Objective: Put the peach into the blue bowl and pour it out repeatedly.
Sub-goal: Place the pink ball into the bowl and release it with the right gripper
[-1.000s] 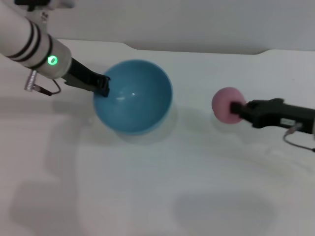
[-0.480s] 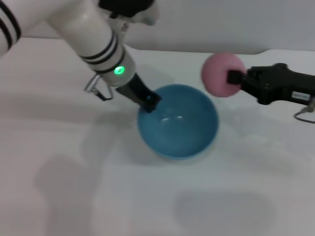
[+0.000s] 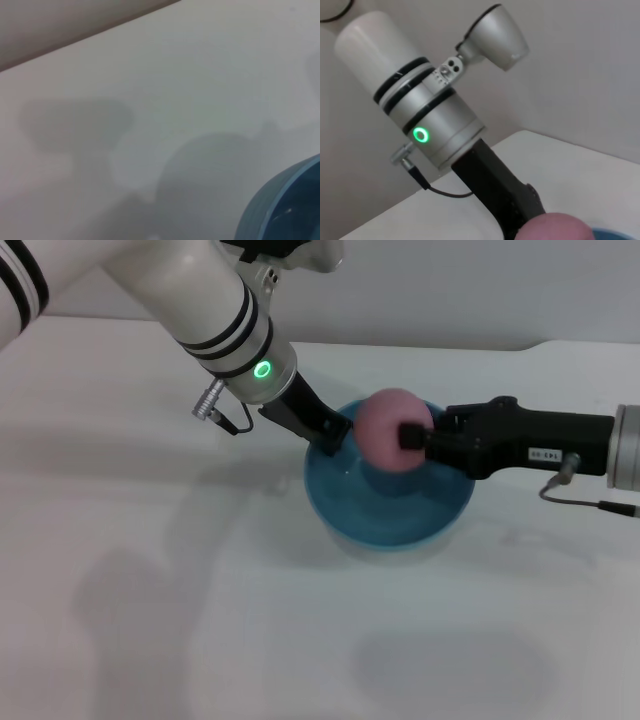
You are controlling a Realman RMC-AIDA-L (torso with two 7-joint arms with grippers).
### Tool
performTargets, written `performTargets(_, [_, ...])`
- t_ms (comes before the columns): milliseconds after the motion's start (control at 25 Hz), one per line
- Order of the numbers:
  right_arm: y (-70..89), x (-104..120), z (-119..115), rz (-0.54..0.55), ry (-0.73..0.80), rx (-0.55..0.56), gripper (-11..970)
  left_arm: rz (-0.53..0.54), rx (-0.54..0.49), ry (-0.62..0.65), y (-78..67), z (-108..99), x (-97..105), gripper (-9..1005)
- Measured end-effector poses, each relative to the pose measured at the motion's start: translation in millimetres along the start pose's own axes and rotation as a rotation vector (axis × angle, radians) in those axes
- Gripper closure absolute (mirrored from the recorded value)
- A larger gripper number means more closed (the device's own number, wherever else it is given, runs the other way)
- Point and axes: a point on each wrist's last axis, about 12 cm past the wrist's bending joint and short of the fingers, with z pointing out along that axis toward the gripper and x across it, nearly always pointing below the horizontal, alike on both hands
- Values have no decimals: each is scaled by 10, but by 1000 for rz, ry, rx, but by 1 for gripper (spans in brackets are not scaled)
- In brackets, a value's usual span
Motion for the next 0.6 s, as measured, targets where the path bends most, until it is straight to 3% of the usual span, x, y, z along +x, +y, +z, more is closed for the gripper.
performTargets(120, [-14, 32, -66, 14, -8, 18, 746, 0, -4, -2, 10, -5, -2, 996])
performTargets(600, [-43, 119, -254, 49, -29, 66, 632, 21, -24, -45, -5, -46, -103, 996])
